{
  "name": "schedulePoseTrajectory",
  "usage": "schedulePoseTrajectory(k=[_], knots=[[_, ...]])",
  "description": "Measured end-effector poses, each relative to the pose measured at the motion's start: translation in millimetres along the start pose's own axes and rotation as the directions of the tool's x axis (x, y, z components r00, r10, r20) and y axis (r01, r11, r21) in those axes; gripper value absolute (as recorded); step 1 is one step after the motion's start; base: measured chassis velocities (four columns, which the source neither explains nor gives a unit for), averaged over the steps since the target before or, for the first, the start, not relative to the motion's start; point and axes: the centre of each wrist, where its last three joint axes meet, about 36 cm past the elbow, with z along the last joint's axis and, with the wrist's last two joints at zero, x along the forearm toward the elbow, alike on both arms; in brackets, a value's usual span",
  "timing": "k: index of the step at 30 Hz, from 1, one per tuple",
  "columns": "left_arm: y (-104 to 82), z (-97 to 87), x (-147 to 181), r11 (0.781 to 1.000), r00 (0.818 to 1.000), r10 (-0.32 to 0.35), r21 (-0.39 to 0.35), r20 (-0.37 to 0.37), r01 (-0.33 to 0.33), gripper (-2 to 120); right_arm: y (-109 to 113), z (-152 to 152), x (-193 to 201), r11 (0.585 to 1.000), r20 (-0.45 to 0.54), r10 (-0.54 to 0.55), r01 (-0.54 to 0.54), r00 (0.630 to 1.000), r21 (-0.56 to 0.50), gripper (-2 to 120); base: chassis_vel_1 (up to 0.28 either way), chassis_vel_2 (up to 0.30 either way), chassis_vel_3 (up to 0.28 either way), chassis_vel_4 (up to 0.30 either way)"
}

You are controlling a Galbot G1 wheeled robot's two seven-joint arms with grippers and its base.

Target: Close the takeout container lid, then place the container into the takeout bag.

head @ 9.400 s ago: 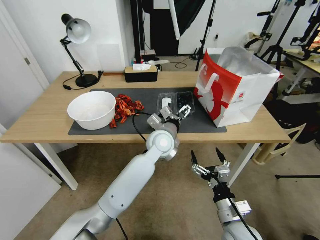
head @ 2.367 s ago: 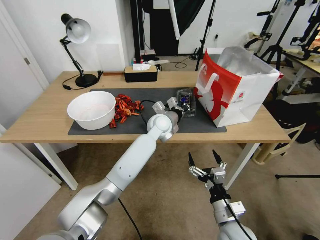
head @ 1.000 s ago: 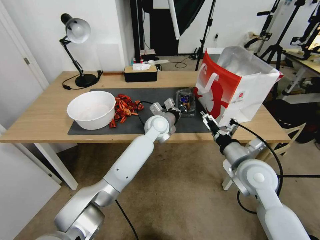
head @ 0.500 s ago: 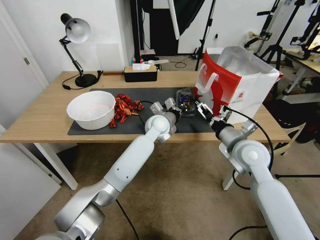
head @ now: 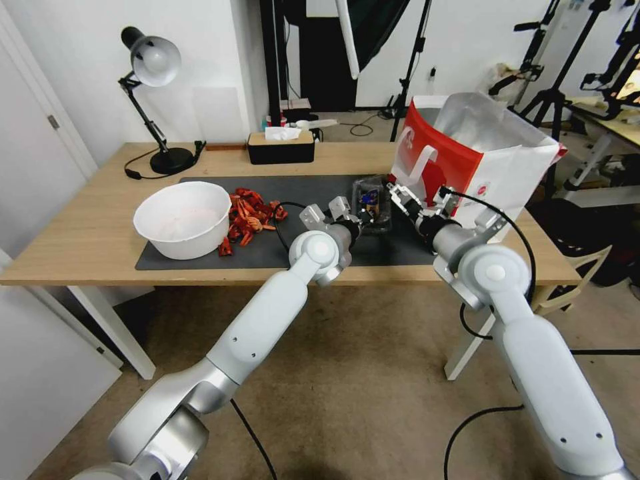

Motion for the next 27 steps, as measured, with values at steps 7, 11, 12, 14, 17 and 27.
schedulePoseTrajectory(k=[7, 11, 12, 14, 17, 27], knots=[[0.8, -0.1, 0, 1.000, 1.000, -0.001, 0.000, 0.000, 0.001, 0, 2, -5, -6, 1.000, 0.002, 0.005, -0.005, 1.000, 0.014, 100, 0.000, 0.000, 0.000, 0.000], [1.6, 0.1, 1, 1.000, 1.000, -0.003, 0.000, 0.000, 0.003, 0, 6, -16, -19, 0.999, -0.003, 0.019, -0.019, 1.000, 0.038, 100, 0.000, 0.000, 0.000, 0.000], [1.6, 0.1, 1, 1.000, 1.000, -0.003, 0.000, 0.000, 0.003, 0, 6, -16, -19, 0.999, -0.003, 0.019, -0.019, 1.000, 0.038, 100, 0.000, 0.000, 0.000, 0.000], [1.7, 0.3, 1, 1.000, 1.000, -0.003, -0.001, 0.000, 0.003, 0, 7, -20, -26, 0.998, -0.010, 0.030, -0.029, 0.999, 0.048, 100, 0.000, 0.000, 0.000, 0.000], [1.4, 0.7, 0, 1.000, 1.000, -0.002, -0.002, -0.001, 0.002, 0, 9, -29, -42, 0.997, -0.018, 0.048, -0.047, 0.999, 0.067, 100, 0.000, 0.000, 0.000, 0.000], [3.9, -0.1, -1, 1.000, 1.000, -0.007, -0.007, -0.001, 0.007, 0, 14, -40, -79, 0.985, -0.059, 0.126, -0.117, 0.990, 0.127, 100, 0.000, 0.000, 0.000, 0.000]])
